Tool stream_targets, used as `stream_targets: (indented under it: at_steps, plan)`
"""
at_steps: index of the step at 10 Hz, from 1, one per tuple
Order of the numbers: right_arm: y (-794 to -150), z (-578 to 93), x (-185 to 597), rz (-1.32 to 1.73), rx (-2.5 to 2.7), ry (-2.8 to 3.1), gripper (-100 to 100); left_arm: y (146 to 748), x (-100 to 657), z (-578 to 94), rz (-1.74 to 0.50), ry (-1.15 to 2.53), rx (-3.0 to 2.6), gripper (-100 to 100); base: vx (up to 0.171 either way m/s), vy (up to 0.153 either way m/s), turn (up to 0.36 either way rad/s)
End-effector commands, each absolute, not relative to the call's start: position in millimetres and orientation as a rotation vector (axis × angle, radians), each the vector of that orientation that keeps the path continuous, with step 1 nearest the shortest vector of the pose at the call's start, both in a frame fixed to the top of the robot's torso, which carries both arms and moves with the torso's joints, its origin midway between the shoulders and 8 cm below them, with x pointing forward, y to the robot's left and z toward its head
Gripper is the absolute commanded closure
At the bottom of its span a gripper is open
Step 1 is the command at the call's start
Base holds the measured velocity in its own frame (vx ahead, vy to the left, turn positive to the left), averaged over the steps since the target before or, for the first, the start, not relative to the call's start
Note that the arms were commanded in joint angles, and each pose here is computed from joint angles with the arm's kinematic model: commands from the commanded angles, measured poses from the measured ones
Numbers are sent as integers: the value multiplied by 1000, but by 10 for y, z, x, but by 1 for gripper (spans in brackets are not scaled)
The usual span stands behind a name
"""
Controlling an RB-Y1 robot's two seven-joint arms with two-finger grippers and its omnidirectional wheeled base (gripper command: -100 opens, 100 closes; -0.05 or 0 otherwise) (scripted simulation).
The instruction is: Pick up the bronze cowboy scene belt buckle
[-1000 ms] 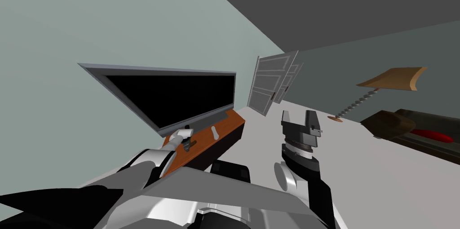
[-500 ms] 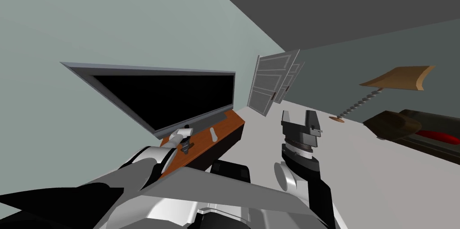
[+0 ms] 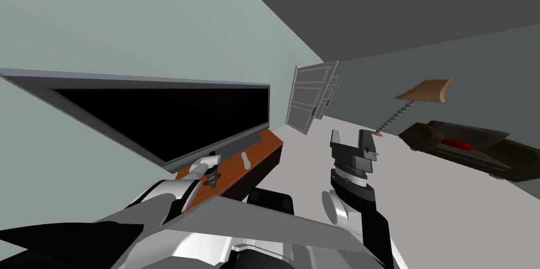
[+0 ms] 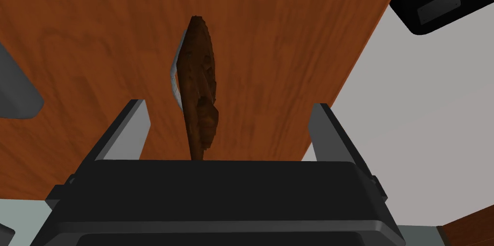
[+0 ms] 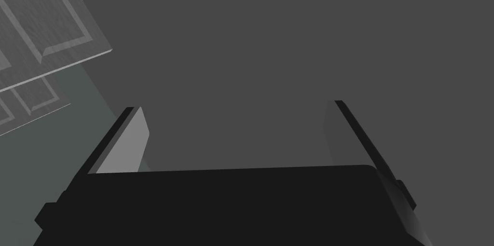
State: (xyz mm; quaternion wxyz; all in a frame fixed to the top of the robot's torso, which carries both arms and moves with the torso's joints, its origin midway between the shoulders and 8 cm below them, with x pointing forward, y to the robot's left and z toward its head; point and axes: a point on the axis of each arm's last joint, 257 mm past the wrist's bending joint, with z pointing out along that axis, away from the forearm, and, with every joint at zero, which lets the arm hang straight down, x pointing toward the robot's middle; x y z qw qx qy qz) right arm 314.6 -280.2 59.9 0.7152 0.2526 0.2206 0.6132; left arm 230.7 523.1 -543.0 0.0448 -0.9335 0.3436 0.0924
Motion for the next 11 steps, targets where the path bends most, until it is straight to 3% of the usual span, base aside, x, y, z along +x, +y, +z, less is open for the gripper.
stream_targets:
  at_steps: [1, 11]
  plan:
    - [-2802, 599, 3146, 1358, 559, 489, 0, 5239, 2184, -5471, 293, 1041, -2859, -100, 16, -8, 27]
    - [-2803, 599, 3146, 1358, 559, 489, 0, 5705, 938, -5627, 282, 786, -2964, -100, 26, -19, -166]
